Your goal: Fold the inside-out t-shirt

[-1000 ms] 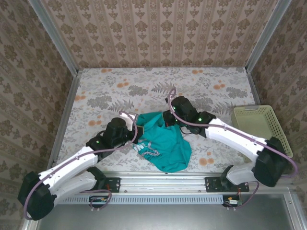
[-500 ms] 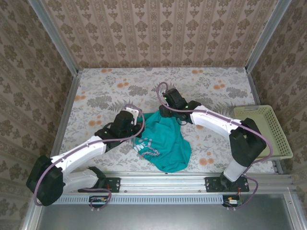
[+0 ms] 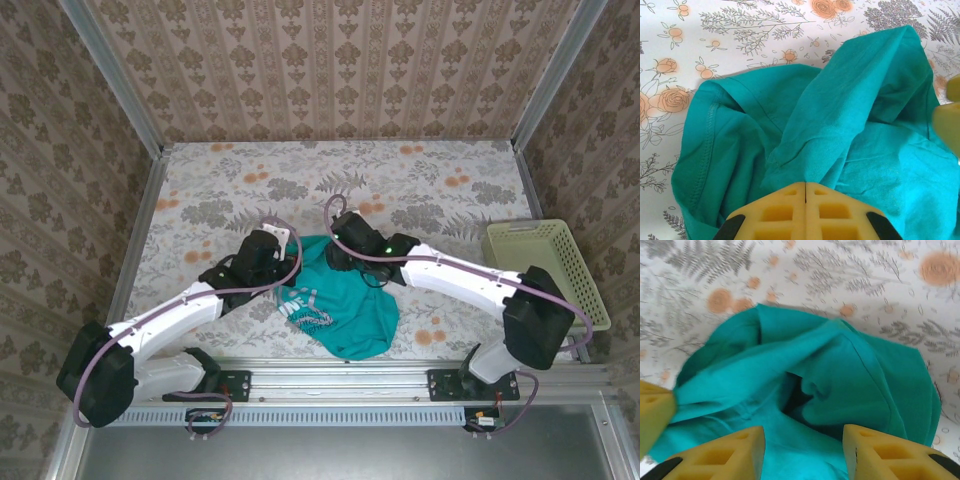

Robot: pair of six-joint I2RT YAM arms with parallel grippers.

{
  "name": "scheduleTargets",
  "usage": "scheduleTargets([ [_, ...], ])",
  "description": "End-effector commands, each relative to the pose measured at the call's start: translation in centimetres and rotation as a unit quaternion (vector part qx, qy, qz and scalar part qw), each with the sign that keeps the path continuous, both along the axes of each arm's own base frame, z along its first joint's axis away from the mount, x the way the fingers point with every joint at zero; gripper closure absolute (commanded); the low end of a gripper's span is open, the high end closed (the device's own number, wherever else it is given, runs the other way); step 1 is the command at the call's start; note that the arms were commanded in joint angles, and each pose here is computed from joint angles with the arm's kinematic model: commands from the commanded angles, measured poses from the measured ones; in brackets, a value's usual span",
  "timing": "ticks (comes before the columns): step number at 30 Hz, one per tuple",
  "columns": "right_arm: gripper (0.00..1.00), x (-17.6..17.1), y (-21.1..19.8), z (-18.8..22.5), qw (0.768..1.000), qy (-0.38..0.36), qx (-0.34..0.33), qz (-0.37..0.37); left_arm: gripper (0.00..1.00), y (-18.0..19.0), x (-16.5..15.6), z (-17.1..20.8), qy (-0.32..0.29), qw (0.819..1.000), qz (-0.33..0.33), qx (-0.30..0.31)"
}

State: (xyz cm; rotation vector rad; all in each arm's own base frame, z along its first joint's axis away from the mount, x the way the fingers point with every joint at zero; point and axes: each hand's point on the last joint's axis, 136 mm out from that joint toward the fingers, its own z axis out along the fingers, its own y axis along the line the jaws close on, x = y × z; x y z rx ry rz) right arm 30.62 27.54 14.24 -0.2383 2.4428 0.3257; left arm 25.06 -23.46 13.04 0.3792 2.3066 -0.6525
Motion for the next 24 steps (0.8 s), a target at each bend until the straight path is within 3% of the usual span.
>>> scheduleTargets([
  [1, 0.53, 0.6, -1.0, -1.3, 0.999, 0.016, -0.011, -0.044, 1.00, -0.3, 0.5, 1.2, -0.003, 1.000, 0.004, -0.019],
  [8, 0.59, 2.7, -1.2, -3.0, 0.996, 0.028, -0.031, -0.075, 1.00, -0.5, 0.2, 1.5, -0.002, 0.999, -0.002, -0.032],
  [17, 0.99, 3.0, -1.0, 0.6, 0.998, -0.020, -0.028, -0.052, 1.00, 0.3, 0.4, 1.2, -0.005, 1.000, 0.012, -0.015],
  [21, 1.00, 1.0, 0.4, 3.1, 0.999, -0.021, 0.036, 0.005, 1.00, 1.0, 1.1, 1.1, -0.003, 0.999, 0.033, -0.012],
  [24, 1.00, -1.5, 2.3, 5.4, 0.990, -0.013, 0.121, 0.070, 1.00, 1.7, 1.9, 0.8, 0.007, 0.998, 0.055, -0.012],
])
